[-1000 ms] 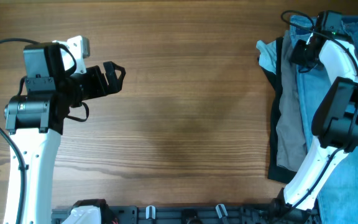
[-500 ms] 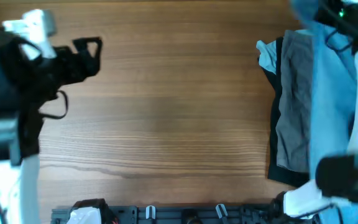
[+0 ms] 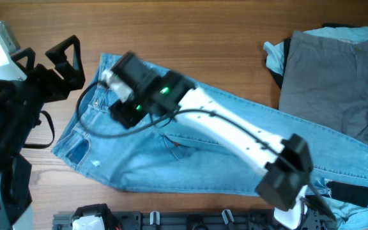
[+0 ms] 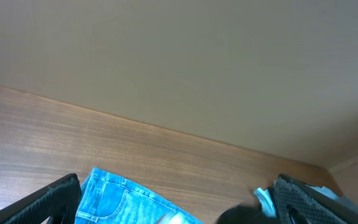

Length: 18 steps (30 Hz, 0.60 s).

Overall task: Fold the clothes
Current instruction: 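Lay the jeans flat across the table, waist left, legs right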

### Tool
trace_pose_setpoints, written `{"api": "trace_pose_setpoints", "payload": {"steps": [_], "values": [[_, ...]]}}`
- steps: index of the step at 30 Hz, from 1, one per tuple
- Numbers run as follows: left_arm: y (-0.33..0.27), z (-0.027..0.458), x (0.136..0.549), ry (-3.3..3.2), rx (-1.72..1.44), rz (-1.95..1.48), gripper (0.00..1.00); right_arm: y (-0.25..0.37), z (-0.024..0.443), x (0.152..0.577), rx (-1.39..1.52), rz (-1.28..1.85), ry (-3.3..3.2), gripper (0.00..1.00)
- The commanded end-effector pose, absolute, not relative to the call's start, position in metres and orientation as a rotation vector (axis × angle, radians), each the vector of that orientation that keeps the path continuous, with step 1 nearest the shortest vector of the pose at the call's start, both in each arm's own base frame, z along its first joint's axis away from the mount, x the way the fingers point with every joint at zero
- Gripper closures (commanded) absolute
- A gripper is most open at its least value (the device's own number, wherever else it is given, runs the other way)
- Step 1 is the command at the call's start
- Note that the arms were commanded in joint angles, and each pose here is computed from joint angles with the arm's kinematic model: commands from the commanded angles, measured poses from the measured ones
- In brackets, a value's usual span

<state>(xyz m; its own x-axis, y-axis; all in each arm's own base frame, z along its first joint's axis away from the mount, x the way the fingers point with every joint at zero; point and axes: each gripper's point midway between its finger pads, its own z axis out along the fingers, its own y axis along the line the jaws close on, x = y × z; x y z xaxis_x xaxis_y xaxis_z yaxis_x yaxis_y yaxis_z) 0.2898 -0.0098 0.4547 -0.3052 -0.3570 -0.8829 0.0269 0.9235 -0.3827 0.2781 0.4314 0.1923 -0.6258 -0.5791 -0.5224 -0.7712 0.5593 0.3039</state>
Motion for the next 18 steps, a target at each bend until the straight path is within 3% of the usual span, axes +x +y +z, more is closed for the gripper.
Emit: {"api": "trace_pose_setpoints", "payload": {"steps": [1, 4, 7, 10, 14, 15, 18], "values": [[-0.004, 0.446, 0.301, 1.878, -0.268, -0.363, 0.0, 0.363, 0.278, 0.337, -0.815, 0.673, 2.319, 0.29], [-0.003, 0.418, 0.321, 1.985, -0.257, -0.344, 0.01, 0.313, 0.313, 0.358, -0.67, 0.646, 2.284, 0.27], [-0.005, 0.368, 0.349, 2.16, -0.244, -0.337, 0.12, 0.252, 0.347, 0.379, -0.442, 0.626, 2.26, 0.25], [0.001, 0.308, 0.379, 2.344, -0.251, -0.298, 0.36, 0.203, 0.367, 0.39, -0.272, 0.612, 2.243, 0.25], [0.006, 0.224, 0.417, 2.552, -0.308, -0.297, 0.86, 0.163, 0.362, 0.391, -0.171, 0.588, 2.293, 0.25], [0.007, 0.204, 0.424, 2.592, -0.317, -0.299, 0.94, 0.157, 0.357, 0.391, -0.153, 0.572, 2.316, 0.24], [-0.004, 0.139, 0.443, 2.722, -0.201, -0.357, 0.96, 0.142, 0.343, 0.392, -0.1, 0.507, 2.377, 0.24]]}}
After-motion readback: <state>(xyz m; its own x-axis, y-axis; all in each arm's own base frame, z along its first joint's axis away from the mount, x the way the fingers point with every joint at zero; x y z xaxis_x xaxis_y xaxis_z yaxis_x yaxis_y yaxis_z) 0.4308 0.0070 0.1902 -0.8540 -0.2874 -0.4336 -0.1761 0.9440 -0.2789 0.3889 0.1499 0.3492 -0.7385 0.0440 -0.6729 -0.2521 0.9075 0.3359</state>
